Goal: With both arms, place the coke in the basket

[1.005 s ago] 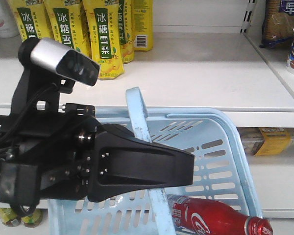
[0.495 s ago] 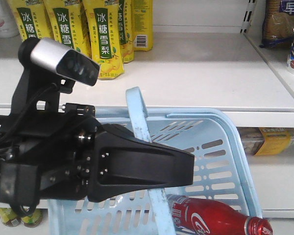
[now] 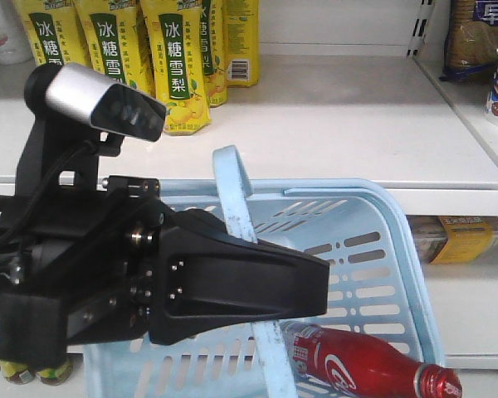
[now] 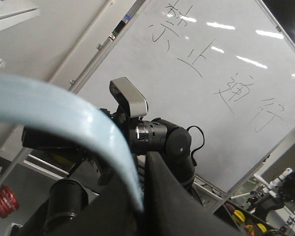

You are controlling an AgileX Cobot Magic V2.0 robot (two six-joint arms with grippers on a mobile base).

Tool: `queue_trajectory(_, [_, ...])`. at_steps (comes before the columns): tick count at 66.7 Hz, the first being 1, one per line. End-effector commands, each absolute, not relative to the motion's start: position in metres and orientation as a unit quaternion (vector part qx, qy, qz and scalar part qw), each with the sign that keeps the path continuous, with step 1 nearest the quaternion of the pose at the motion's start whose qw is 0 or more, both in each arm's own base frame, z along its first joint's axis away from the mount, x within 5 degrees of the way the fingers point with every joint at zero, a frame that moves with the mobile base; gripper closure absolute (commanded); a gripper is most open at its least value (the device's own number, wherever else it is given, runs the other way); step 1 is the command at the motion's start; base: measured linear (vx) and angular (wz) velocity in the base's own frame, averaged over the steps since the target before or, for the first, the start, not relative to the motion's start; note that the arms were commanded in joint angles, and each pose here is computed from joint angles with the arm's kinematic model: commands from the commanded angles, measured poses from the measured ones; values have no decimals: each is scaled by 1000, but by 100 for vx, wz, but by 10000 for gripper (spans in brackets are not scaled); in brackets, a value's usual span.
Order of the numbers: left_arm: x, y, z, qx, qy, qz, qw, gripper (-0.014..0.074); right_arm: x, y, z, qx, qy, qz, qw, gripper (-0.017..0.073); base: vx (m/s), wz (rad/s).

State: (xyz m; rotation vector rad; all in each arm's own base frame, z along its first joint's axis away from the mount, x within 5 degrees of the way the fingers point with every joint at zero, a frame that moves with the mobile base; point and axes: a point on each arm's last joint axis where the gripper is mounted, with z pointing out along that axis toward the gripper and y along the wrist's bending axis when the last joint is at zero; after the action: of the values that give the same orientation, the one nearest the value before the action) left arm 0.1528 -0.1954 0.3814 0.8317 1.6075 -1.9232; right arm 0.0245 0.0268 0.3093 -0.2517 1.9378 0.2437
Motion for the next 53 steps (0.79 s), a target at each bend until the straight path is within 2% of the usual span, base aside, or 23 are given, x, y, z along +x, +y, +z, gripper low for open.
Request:
queue_trajectory(1, [143, -188, 413, 315, 510, -745, 295, 600, 27, 26, 321, -96, 800, 105, 583, 564, 0, 0])
queue_trajectory(17, [153, -191, 403, 316, 557, -692, 334, 600, 27, 26, 321, -96, 800, 105, 583, 564, 0, 0])
queue_trajectory(28, [159, -190, 389, 276, 581, -681, 350, 600, 27, 26, 321, -97, 800, 105, 583, 564, 0, 0])
queue_trajectory(44, [153, -178, 378, 298, 541, -629, 472, 600, 27, 26, 321, -97, 800, 105, 583, 564, 0, 0])
queue_trajectory(53, [145, -166, 380, 323, 515, -555, 567, 600, 27, 26, 321, -97, 800, 105, 583, 564, 0, 0])
